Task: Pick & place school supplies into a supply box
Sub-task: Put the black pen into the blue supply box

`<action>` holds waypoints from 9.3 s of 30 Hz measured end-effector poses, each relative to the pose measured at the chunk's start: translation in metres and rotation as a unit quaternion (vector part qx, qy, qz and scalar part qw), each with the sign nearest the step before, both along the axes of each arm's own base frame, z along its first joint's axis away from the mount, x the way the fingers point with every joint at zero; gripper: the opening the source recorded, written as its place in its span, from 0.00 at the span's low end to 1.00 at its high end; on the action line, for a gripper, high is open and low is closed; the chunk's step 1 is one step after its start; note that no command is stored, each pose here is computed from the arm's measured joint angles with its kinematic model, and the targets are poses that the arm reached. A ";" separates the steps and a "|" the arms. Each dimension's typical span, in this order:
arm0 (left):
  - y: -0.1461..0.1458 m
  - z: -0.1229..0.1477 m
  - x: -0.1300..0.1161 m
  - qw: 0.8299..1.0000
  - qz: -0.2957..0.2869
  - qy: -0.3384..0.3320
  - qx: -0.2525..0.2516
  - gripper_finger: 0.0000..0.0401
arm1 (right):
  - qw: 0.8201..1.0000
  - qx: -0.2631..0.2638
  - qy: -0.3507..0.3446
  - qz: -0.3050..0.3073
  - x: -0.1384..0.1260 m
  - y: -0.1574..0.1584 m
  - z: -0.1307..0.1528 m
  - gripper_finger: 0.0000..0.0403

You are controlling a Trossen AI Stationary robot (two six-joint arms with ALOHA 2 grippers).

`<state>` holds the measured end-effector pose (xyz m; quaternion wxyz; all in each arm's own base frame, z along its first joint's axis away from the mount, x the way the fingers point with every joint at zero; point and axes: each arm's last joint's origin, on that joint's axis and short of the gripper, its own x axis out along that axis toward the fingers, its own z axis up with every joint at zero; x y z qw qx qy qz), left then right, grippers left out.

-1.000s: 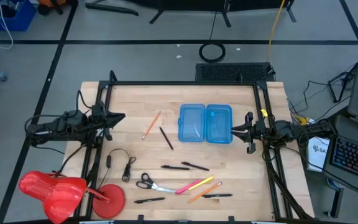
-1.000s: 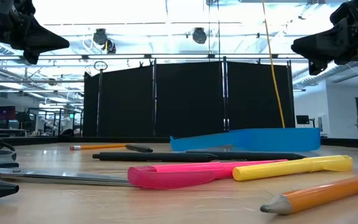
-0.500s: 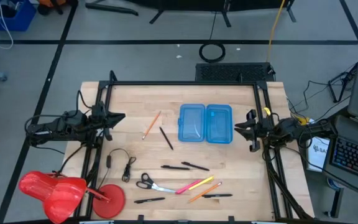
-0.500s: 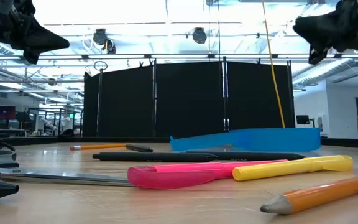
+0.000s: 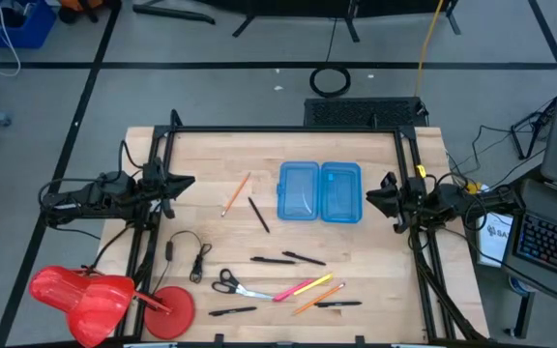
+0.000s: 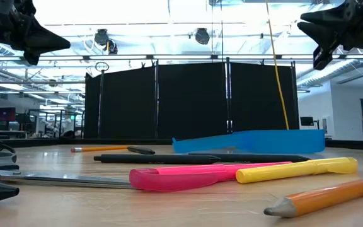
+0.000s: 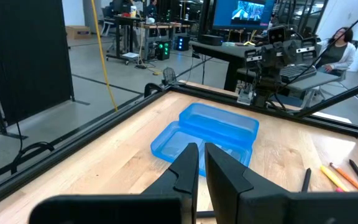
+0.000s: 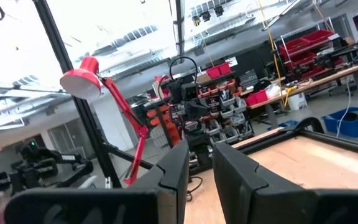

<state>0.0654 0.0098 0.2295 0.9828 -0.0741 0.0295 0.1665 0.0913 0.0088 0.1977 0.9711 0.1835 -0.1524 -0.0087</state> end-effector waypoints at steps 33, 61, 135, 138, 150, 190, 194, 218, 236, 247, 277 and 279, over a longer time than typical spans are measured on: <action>0.000 0.034 0.001 0.986 0.002 -0.163 0.029 0.08 | 0.969 -0.099 0.223 0.042 0.082 0.029 0.007 0.16; -0.006 0.025 0.049 0.988 -0.113 -0.068 0.080 0.08 | 0.821 -0.094 0.543 0.147 0.213 0.071 0.000 0.14; -0.004 0.021 0.051 0.995 -0.080 -0.055 0.023 0.08 | 0.769 -0.098 0.620 0.123 0.219 0.094 -0.074 0.33; -0.004 0.021 0.051 0.995 -0.080 -0.055 0.023 0.08 | 0.768 -0.098 0.620 0.123 0.219 0.094 -0.075 0.30; -0.004 0.021 0.051 0.995 -0.080 -0.055 0.024 0.08 | 0.766 -0.086 0.623 0.129 0.220 0.089 -0.075 0.12; -0.004 0.020 0.051 0.995 -0.080 -0.054 0.026 0.08 | 0.775 -0.101 0.615 0.110 0.225 0.084 -0.071 0.04; -0.004 0.020 0.051 0.995 -0.080 -0.054 0.026 0.08 | 0.776 -0.101 0.613 0.110 0.225 0.084 -0.070 0.04; -0.004 0.020 0.051 0.995 -0.079 -0.053 0.025 0.08 | 0.798 -0.098 0.594 -0.011 0.213 0.073 -0.036 0.03; -0.004 0.018 0.055 0.996 -0.075 -0.044 0.024 0.08 | 0.779 -0.035 0.578 -0.241 0.162 0.028 -0.006 0.03; -0.003 0.016 0.065 0.997 -0.067 -0.035 0.024 0.08 | 0.772 0.062 0.564 -0.286 0.131 -0.014 -0.040 0.05; -0.003 0.017 0.067 0.997 -0.063 -0.037 0.027 0.08 | 0.752 0.091 0.580 -0.299 0.116 -0.029 -0.059 0.17; -0.003 0.016 0.067 0.997 -0.063 -0.037 0.027 0.08 | 0.752 0.091 0.580 -0.298 0.116 -0.029 -0.059 0.18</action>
